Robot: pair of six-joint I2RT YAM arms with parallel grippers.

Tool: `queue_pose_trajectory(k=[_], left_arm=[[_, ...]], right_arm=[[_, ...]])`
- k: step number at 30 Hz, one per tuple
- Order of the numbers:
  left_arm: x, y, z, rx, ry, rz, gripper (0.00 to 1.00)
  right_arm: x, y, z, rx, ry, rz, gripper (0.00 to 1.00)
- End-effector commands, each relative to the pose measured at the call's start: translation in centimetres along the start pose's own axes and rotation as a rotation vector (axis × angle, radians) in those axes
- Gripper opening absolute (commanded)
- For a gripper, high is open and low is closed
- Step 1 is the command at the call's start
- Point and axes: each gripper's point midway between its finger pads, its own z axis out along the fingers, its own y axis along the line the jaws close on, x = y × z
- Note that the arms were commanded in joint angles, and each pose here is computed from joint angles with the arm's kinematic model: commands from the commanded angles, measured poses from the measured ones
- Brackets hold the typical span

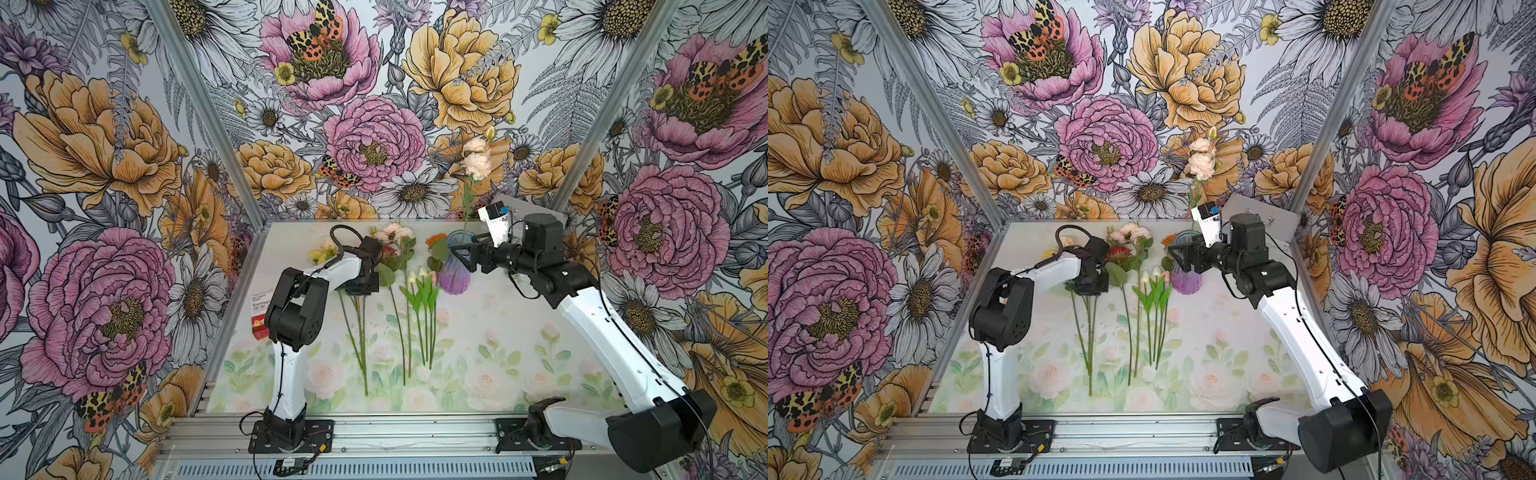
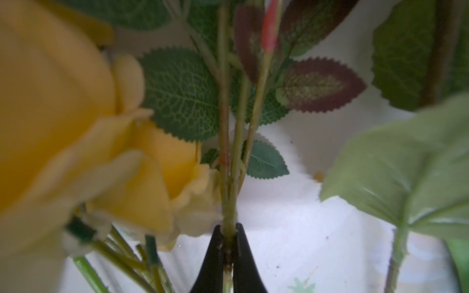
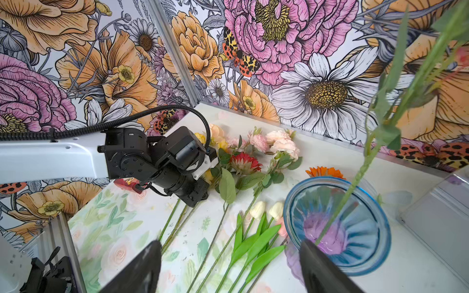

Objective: Place the pink flowers into the vase
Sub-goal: Pick up the flower at the center of the board.

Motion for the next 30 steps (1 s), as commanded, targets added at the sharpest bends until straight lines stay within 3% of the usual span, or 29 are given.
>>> queue_pose_trajectory(k=[1, 10, 16, 20, 30], left_arm=[[-2.1, 0.3, -4.4, 0.032, -0.088, -0.014, 0.02], [-5.3, 1.5, -15.0, 0.166, -0.309, -0.078, 0.0], [-7.6, 1.4, -21.5, 0.266, -0.475, -0.038, 0.0], [-8.5, 0.5, -25.5, 0.402, -0.608, 0.013, 0.0], [-7.8, -0.5, -29.7, 0.558, -0.859, 0.124, 0.0]], right_arm=[[-1.4, 0.6, 0.0, -0.023, -0.025, -0.034, 0.86], [-2.1, 0.9, 1.2, -0.065, -0.016, -0.039, 0.87], [-3.5, 1.9, 2.6, -0.112, -0.015, -0.034, 0.9], [-5.7, 2.0, 3.9, -0.129, -0.031, 0.041, 0.9], [-9.6, 5.2, 7.0, -0.261, -0.062, 0.009, 0.9]])
